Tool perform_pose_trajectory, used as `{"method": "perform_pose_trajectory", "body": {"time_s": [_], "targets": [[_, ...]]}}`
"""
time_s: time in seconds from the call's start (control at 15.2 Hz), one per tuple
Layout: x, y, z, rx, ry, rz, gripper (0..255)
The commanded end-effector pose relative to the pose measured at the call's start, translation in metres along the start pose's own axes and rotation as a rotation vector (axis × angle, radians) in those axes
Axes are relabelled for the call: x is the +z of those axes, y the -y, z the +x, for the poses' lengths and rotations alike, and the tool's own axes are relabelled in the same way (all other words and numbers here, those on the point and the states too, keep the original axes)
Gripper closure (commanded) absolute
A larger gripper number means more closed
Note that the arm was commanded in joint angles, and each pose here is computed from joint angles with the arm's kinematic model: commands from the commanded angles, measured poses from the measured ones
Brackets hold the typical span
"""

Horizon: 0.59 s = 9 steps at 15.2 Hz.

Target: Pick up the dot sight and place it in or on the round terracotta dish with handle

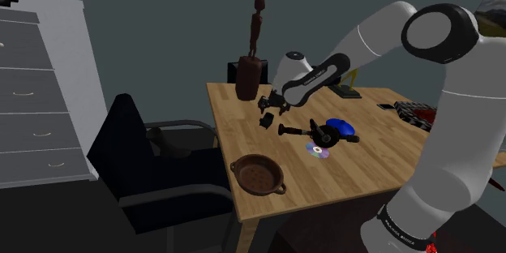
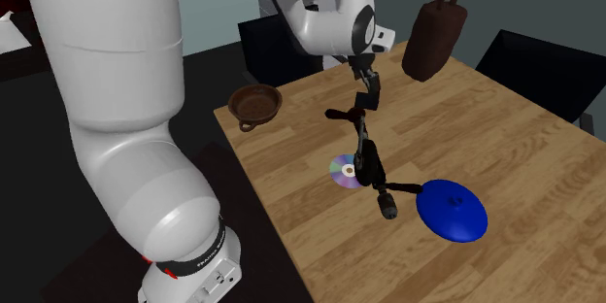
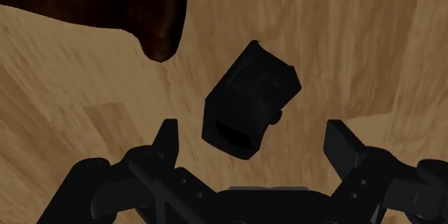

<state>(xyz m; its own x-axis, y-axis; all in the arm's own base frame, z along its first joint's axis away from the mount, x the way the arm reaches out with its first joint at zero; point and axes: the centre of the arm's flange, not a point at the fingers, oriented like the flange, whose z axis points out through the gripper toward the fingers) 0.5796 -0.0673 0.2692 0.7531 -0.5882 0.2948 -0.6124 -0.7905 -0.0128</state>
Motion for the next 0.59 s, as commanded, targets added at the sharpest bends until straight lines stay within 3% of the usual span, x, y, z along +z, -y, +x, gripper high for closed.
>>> {"method": "perform_pose_trajectory", "body": {"time_s": [0.0, 0.53], "targets": [[0.025, 0.004, 0.007, 0.027, -0.005, -0.010, 0], [0.071, 0.004, 0.011, 0.036, -0.007, -0.013, 0]]}}
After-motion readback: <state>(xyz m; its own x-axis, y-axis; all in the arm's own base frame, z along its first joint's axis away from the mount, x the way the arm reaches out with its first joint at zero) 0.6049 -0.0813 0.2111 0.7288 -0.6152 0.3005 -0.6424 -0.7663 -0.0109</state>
